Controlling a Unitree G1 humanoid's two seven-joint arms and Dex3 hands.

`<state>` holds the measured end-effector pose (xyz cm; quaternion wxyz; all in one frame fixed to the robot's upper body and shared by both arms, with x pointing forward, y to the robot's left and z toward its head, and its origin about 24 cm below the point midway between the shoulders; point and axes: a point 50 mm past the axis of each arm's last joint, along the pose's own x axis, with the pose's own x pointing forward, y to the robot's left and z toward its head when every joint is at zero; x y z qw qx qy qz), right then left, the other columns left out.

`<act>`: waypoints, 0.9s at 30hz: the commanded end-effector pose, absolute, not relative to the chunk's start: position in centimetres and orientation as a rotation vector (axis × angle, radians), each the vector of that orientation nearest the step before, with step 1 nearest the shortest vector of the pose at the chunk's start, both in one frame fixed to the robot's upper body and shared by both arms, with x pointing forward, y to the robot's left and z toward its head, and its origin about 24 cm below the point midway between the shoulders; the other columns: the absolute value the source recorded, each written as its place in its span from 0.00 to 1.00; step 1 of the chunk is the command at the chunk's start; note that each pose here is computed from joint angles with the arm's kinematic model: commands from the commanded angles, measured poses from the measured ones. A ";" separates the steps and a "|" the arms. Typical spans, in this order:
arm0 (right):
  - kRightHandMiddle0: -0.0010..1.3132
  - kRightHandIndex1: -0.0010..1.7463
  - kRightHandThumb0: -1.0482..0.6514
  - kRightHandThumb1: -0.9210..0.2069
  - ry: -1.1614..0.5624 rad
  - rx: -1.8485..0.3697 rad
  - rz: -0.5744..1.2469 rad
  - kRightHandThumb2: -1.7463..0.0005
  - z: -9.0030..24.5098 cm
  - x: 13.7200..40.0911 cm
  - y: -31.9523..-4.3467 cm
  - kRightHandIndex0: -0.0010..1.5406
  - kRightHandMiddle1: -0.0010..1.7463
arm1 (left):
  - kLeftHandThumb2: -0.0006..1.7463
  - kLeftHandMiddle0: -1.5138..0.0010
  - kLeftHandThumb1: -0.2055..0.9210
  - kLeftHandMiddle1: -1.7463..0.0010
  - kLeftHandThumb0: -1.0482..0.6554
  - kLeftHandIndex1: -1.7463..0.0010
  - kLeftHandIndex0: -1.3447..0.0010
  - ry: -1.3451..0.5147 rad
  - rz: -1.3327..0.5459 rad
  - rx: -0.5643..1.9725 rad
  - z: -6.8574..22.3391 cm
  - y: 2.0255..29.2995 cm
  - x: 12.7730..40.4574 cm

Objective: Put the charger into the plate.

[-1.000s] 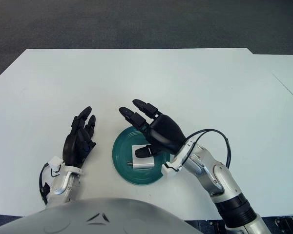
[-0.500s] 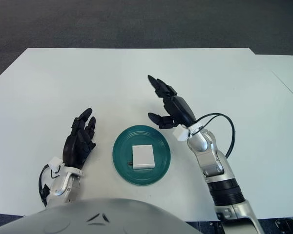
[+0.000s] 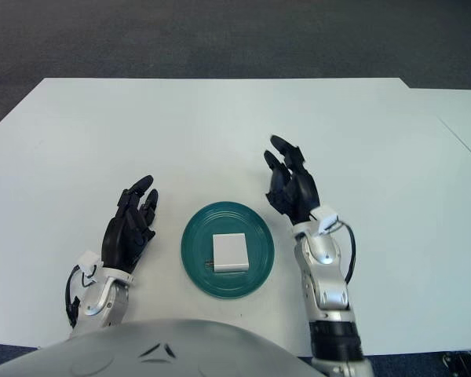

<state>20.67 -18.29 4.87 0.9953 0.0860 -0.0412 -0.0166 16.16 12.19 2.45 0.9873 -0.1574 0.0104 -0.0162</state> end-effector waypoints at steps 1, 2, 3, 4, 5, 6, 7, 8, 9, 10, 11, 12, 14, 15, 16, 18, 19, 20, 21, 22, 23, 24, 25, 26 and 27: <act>0.22 0.05 0.06 0.00 -0.063 0.227 -0.071 0.57 4.5 20.0 -18.7 0.30 0.57 | 0.54 0.82 1.00 0.99 0.02 0.51 1.00 0.027 -0.048 -0.325 2.5 12.4 16.3; 0.21 0.05 0.06 0.00 -0.054 0.239 -0.076 0.57 4.2 19.9 -18.7 0.29 0.56 | 0.54 0.82 1.00 0.99 0.02 0.50 1.00 0.031 -0.050 -0.328 2.5 12.4 16.3; 0.20 0.04 0.06 0.00 -0.045 0.252 -0.081 0.57 4.1 19.8 -18.8 0.28 0.56 | 0.54 0.82 1.00 0.99 0.02 0.50 1.00 0.037 -0.050 -0.333 2.4 12.5 16.3; 0.19 0.04 0.05 0.00 -0.040 0.260 -0.084 0.57 4.0 19.7 -18.8 0.27 0.55 | 0.54 0.83 1.00 0.99 0.02 0.50 1.00 0.041 -0.050 -0.336 2.4 12.5 16.4; 0.19 0.03 0.05 0.00 -0.033 0.261 -0.092 0.57 4.0 19.7 -18.9 0.27 0.55 | 0.54 0.83 1.00 0.99 0.02 0.50 1.00 0.046 -0.048 -0.339 2.3 12.5 16.5; 0.17 0.03 0.05 0.00 -0.027 0.262 -0.097 0.57 4.0 19.6 -18.9 0.26 0.54 | 0.53 0.83 1.00 0.99 0.02 0.50 1.00 0.050 -0.047 -0.341 2.2 12.5 16.5; 0.16 0.03 0.06 0.00 -0.022 0.259 -0.103 0.57 4.0 19.5 -19.0 0.26 0.54 | 0.53 0.83 1.00 0.99 0.02 0.50 1.00 0.053 -0.047 -0.342 2.2 12.5 16.5; 0.14 0.02 0.06 0.00 -0.015 0.252 -0.114 0.56 3.9 19.4 -19.2 0.25 0.53 | 0.53 0.83 1.00 0.99 0.02 0.50 1.00 0.055 -0.049 -0.343 2.2 12.6 16.6; 0.13 0.02 0.06 0.00 -0.010 0.246 -0.120 0.56 3.9 19.4 -19.3 0.25 0.52 | 0.53 0.83 1.00 0.99 0.02 0.51 1.00 0.057 -0.051 -0.344 2.2 12.6 16.6; 0.12 0.02 0.06 0.00 -0.007 0.243 -0.124 0.55 3.8 19.3 -19.4 0.25 0.52 | 0.53 0.83 1.00 0.99 0.02 0.51 1.00 0.058 -0.052 -0.345 2.1 12.6 16.6; 0.12 0.02 0.06 0.00 -0.001 0.236 -0.131 0.55 3.7 19.2 -19.6 0.25 0.52 | 0.53 0.83 1.00 0.99 0.02 0.51 1.00 0.059 -0.053 -0.345 2.1 12.6 16.6; 0.12 0.02 0.06 0.00 0.004 0.231 -0.135 0.55 3.6 19.1 -19.7 0.25 0.52 | 0.53 0.82 1.00 0.99 0.02 0.51 1.00 0.059 -0.054 -0.346 2.0 12.6 16.6; 0.12 0.02 0.06 0.00 0.021 0.211 -0.148 0.55 3.1 18.8 -20.3 0.25 0.52 | 0.53 0.82 1.00 0.99 0.02 0.51 1.00 0.056 -0.055 -0.342 2.0 12.7 16.6; 0.13 0.02 0.06 0.00 0.026 0.205 -0.151 0.54 2.9 18.7 -20.4 0.26 0.52 | 0.54 0.82 1.00 0.99 0.02 0.51 1.00 0.055 -0.055 -0.340 2.0 12.7 16.6; 0.13 0.02 0.06 0.00 0.029 0.201 -0.153 0.54 2.8 18.7 -20.5 0.26 0.52 | 0.54 0.82 1.00 0.99 0.02 0.51 1.00 0.054 -0.055 -0.339 2.0 12.7 16.6; 0.14 0.02 0.06 0.00 0.038 0.189 -0.158 0.54 2.5 18.4 -20.8 0.26 0.52 | 0.54 0.83 1.00 0.99 0.02 0.52 1.00 0.054 -0.048 -0.334 2.0 12.7 16.6; 0.14 0.02 0.06 0.00 0.043 0.183 -0.160 0.54 2.3 18.3 -20.9 0.27 0.52 | 0.54 0.83 1.00 0.99 0.02 0.52 1.00 0.058 -0.041 -0.332 2.1 12.7 16.6; 0.14 0.02 0.06 0.00 0.050 0.176 -0.164 0.54 2.2 18.1 -21.0 0.27 0.52 | 0.54 0.83 1.00 1.00 0.02 0.53 1.00 0.073 -0.021 -0.328 2.0 12.7 16.5; 0.14 0.02 0.06 0.00 0.055 0.172 -0.167 0.53 2.1 18.0 -21.1 0.26 0.52 | 0.53 0.83 1.00 1.00 0.02 0.53 1.00 0.085 -0.008 -0.326 2.0 12.7 16.5; 0.13 0.02 0.06 0.00 0.060 0.170 -0.170 0.53 2.0 17.9 -21.2 0.26 0.52 | 0.53 0.83 1.00 1.00 0.03 0.53 1.00 0.085 0.000 -0.322 2.0 12.8 16.5; 0.13 0.02 0.06 0.00 0.062 0.169 -0.171 0.53 2.0 17.8 -21.2 0.26 0.52 | 0.53 0.83 1.00 1.00 0.03 0.53 1.00 0.084 0.002 -0.320 2.1 12.8 16.4; 0.13 0.02 0.06 0.00 0.065 0.169 -0.173 0.53 1.9 17.8 -21.2 0.26 0.52 | 0.52 0.83 1.00 1.00 0.03 0.53 1.00 0.077 -0.001 -0.317 2.1 12.8 16.4; 0.13 0.01 0.06 0.00 0.066 0.170 -0.173 0.53 1.9 17.7 -21.2 0.26 0.52 | 0.52 0.83 1.00 1.00 0.03 0.53 1.00 0.072 -0.003 -0.315 2.1 12.8 16.4; 0.12 0.01 0.07 0.00 0.068 0.172 -0.175 0.53 1.8 17.6 -21.2 0.26 0.52 | 0.52 0.83 1.00 1.00 0.03 0.53 1.00 0.070 -0.007 -0.314 2.2 12.8 16.4; 0.12 0.01 0.07 0.00 0.069 0.174 -0.177 0.53 1.7 17.6 -21.2 0.26 0.51 | 0.52 0.83 1.00 1.00 0.03 0.54 1.00 0.068 -0.010 -0.313 2.2 12.8 16.4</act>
